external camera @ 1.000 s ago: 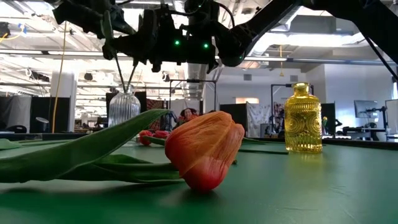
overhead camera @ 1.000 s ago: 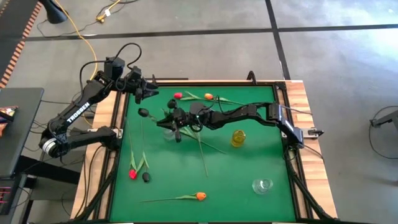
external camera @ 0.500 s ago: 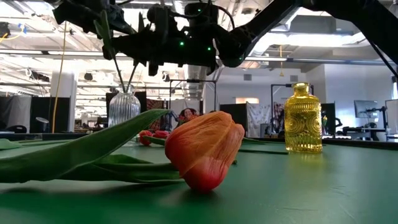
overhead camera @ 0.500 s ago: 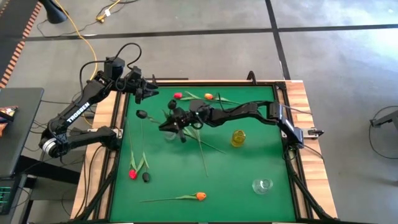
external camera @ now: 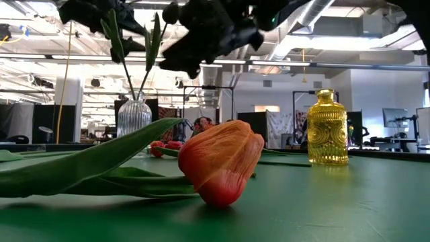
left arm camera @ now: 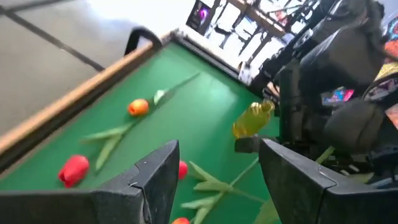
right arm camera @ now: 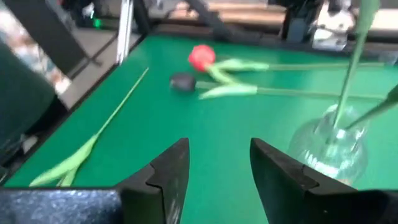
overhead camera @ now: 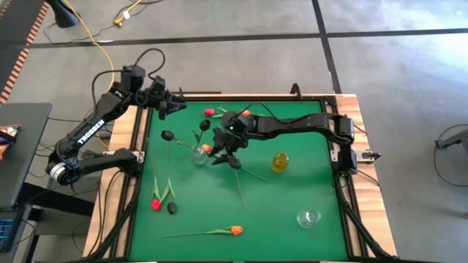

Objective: Sort flowers into vase by color
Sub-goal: Put the black tulip into the top transparent vase

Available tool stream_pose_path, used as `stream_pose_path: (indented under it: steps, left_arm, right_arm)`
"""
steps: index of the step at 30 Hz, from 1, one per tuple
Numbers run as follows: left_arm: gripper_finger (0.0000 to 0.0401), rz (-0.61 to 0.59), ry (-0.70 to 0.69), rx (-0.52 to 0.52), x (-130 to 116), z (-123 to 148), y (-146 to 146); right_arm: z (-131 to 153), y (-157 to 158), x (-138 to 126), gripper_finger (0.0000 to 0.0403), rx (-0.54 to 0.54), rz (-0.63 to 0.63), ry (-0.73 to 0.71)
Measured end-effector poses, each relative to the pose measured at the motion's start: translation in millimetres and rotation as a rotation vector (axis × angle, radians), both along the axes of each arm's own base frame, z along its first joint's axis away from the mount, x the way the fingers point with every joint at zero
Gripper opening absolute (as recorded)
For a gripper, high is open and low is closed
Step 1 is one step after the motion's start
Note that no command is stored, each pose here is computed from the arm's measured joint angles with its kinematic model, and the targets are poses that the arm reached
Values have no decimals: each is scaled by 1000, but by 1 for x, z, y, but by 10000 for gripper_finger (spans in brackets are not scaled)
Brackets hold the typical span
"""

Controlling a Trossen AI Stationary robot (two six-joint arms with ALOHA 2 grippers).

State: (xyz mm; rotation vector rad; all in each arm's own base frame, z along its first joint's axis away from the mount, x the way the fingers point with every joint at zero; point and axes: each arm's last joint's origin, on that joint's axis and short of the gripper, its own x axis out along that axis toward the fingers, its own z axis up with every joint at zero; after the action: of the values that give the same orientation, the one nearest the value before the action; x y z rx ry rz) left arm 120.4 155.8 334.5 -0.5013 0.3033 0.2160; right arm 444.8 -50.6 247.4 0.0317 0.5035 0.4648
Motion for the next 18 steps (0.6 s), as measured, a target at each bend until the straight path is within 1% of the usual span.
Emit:
stream_pose_path:
  steps: [3,7,10,13,16,18]
  left_arm:
    - [208,-2,-20,43,0,22,-3]
    - [208,-14,6,113,2,54,-18]
    - [208,-30,25,159,4,78,-36]
    - [208,-59,27,200,6,102,-57]
    - [208,-80,41,249,5,120,-77]
    - [208,-119,53,281,2,129,-89]
  right_arm:
    - [9,2,-11,198,-20,16,43]
    - [21,4,-24,191,-44,33,76]
    - [29,4,-30,184,-66,48,69]
    - [31,2,-31,178,-78,51,58]
    - [30,2,-31,176,-91,58,56]
    - [29,1,-30,176,-92,59,53]
